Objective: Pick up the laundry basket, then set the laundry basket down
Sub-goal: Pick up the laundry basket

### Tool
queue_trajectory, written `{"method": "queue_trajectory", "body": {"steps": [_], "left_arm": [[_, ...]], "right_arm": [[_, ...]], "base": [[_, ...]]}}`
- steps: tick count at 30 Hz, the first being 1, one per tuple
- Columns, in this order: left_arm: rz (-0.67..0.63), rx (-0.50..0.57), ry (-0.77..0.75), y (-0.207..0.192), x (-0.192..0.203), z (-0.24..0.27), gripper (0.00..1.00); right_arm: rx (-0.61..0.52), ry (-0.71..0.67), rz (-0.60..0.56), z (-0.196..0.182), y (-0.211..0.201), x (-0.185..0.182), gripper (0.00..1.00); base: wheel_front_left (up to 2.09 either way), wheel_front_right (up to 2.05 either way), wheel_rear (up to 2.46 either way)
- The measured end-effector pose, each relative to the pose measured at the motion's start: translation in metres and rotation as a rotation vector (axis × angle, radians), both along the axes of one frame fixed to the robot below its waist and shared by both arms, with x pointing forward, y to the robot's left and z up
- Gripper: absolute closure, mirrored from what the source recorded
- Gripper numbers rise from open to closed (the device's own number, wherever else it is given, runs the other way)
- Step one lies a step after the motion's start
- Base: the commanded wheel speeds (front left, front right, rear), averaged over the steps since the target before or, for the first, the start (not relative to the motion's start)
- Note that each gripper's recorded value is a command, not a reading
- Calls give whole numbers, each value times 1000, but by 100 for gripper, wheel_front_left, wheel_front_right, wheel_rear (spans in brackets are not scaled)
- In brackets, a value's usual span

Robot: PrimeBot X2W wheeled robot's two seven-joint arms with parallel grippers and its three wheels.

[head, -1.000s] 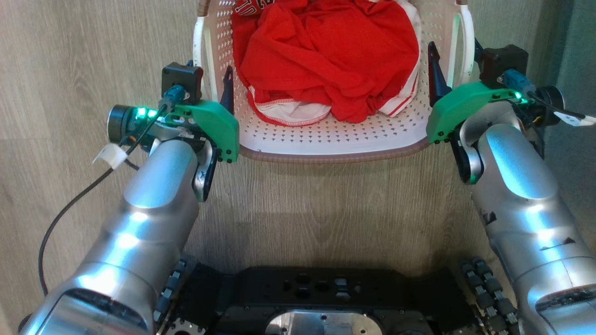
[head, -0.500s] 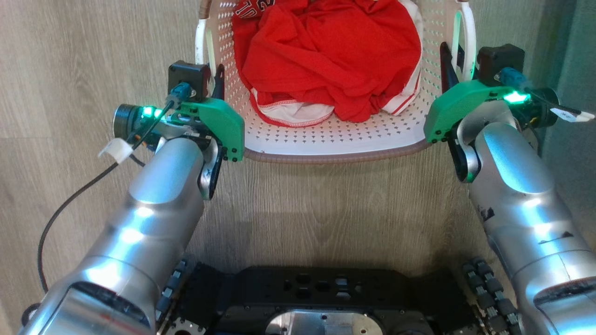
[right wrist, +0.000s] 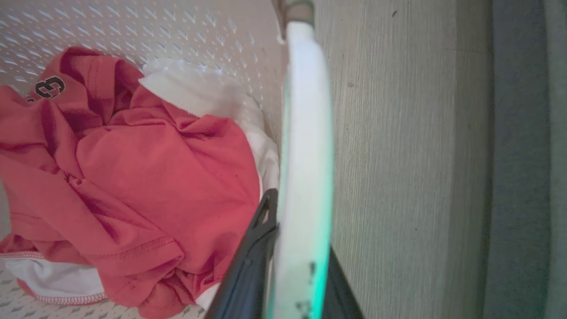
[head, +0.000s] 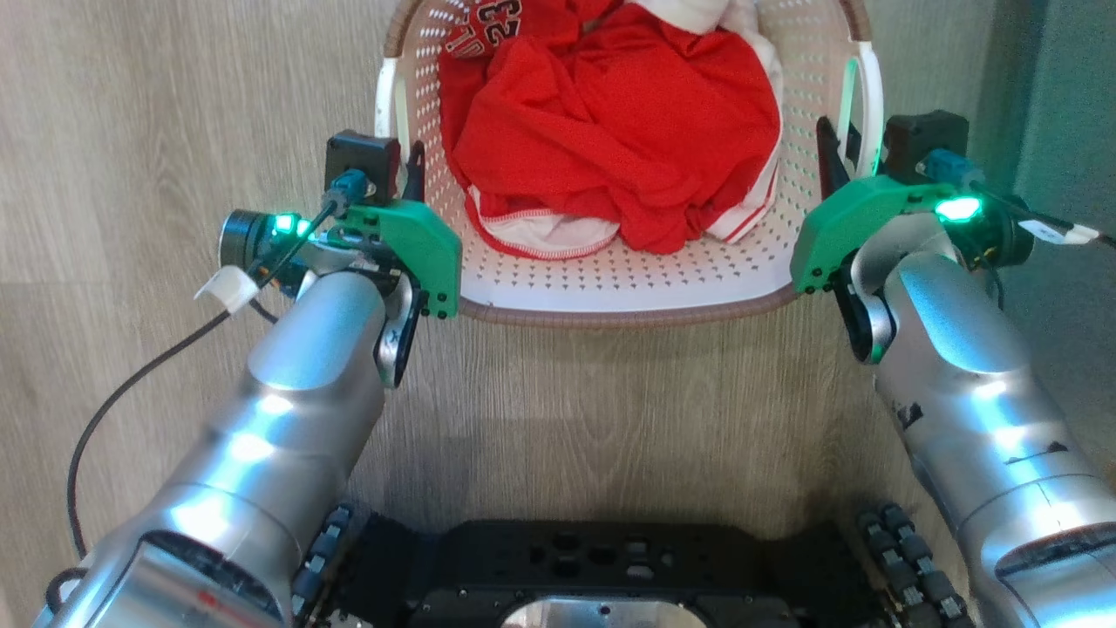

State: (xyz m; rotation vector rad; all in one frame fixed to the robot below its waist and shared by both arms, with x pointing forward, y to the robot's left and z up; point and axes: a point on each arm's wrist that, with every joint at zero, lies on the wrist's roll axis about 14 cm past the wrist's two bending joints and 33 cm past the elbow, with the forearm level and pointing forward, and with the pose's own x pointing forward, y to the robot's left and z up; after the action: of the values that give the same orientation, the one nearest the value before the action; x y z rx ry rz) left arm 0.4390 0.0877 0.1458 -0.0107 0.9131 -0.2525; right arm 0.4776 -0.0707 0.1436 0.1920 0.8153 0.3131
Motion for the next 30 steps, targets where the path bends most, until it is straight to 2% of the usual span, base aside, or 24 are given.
{"method": "queue_trajectory", "body": {"steps": [7, 14, 24, 30], "left_arm": [[-3, 0, 4, 0, -13, 19, 100], [0, -17, 62, -1, -44, 39, 100], [-14, -18, 97, -4, -73, 73, 100], [-39, -19, 131, -5, -106, 90, 100]], "right_arm": [[-1, -1, -4, 24, -3, -5, 100], [-8, 63, -9, 44, -6, -37, 100], [-8, 111, -11, 80, -7, -65, 100], [-3, 141, -7, 101, -7, -96, 100]], "base": [[0, 0, 0], [0, 0, 0], [0, 0, 0], [0, 0, 0]]}}
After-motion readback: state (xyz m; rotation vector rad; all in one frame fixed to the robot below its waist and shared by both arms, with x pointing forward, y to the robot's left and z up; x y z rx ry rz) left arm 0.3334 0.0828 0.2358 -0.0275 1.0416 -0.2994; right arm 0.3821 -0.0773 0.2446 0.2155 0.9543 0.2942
